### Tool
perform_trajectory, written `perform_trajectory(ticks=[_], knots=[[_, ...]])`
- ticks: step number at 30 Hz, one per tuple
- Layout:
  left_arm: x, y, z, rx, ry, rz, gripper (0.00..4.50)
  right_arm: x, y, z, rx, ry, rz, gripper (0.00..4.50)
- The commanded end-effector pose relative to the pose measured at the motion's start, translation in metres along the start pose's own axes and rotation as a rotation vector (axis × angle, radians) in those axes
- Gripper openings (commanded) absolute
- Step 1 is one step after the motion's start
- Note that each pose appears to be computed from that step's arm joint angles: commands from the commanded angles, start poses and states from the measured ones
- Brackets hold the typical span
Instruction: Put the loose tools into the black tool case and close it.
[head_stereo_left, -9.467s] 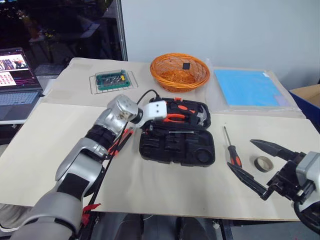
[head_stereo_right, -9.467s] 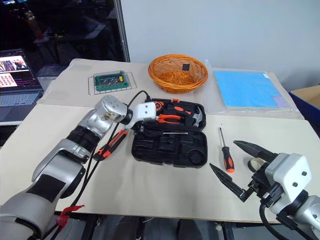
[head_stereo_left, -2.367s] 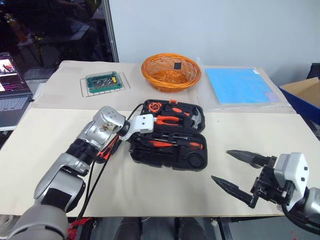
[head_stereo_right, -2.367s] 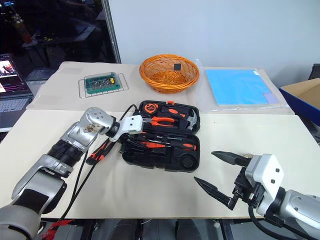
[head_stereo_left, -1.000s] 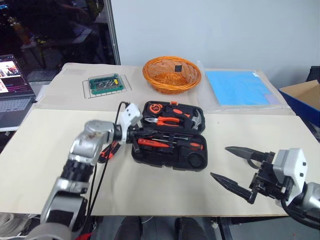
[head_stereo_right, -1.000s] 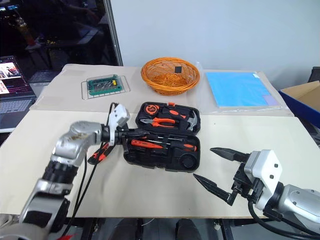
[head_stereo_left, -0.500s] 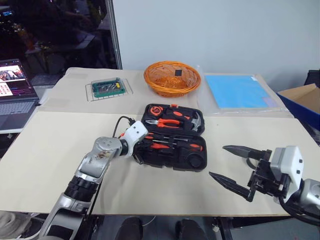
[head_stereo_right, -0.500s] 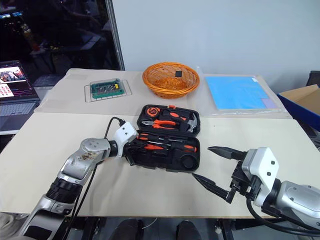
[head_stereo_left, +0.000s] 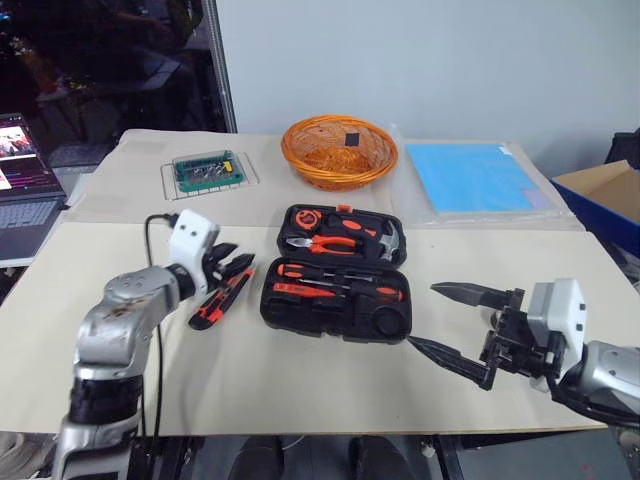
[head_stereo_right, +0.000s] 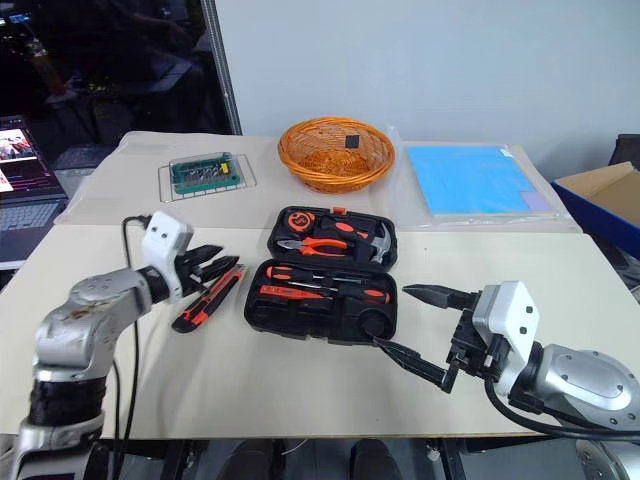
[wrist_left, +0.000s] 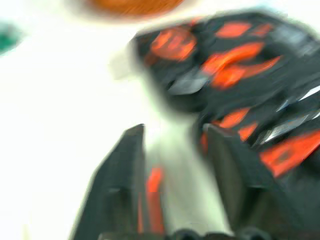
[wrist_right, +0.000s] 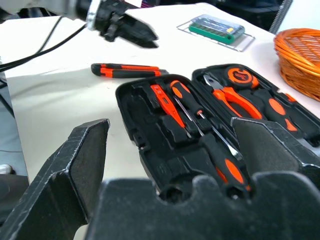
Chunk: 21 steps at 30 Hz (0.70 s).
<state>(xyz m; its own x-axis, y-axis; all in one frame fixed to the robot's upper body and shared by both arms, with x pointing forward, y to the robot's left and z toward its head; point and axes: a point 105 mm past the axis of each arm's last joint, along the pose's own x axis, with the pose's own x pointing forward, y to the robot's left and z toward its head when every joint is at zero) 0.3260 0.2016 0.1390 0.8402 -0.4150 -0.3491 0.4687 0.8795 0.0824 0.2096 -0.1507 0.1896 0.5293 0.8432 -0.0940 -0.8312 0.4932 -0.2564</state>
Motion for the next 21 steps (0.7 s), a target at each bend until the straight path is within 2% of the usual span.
perform_trajectory(ticks=[1,3,7,10,14,15,17,20,21], knots=[[-0.006,-0.007,-0.008,0.010,0.071,-0.014,3.92,0.002,-0.001,0.006,-0.039,-0.023,0.018,4.50],[-0.007,-0.011,-0.024,0.002,0.149,-0.023,3.92,0.003,-0.002,0.006,-0.041,-0.024,0.026,4.50],[-0.003,-0.011,-0.038,0.005,0.210,-0.004,3.92,0.003,-0.002,0.006,-0.046,-0.023,0.030,4.50],[0.001,-0.007,-0.045,0.021,0.226,0.015,3.25,0.001,-0.002,0.007,-0.049,-0.019,0.026,4.50],[0.002,-0.011,-0.040,0.035,0.180,-0.015,1.77,-0.001,-0.002,0.007,-0.049,-0.011,0.016,4.50],[0.002,-0.011,-0.038,0.040,0.169,-0.021,1.76,-0.002,-0.002,0.006,-0.049,-0.010,0.014,4.50],[0.002,-0.011,-0.027,0.041,0.100,-0.033,1.76,-0.002,-0.001,0.006,-0.047,-0.009,0.007,4.50],[-0.003,-0.024,0.028,0.074,-0.154,-0.154,1.76,-0.005,-0.002,0.004,-0.039,-0.009,-0.022,4.50],[-0.007,-0.037,0.043,0.091,-0.203,-0.265,1.76,-0.008,-0.002,0.005,-0.035,-0.010,-0.039,4.50]])
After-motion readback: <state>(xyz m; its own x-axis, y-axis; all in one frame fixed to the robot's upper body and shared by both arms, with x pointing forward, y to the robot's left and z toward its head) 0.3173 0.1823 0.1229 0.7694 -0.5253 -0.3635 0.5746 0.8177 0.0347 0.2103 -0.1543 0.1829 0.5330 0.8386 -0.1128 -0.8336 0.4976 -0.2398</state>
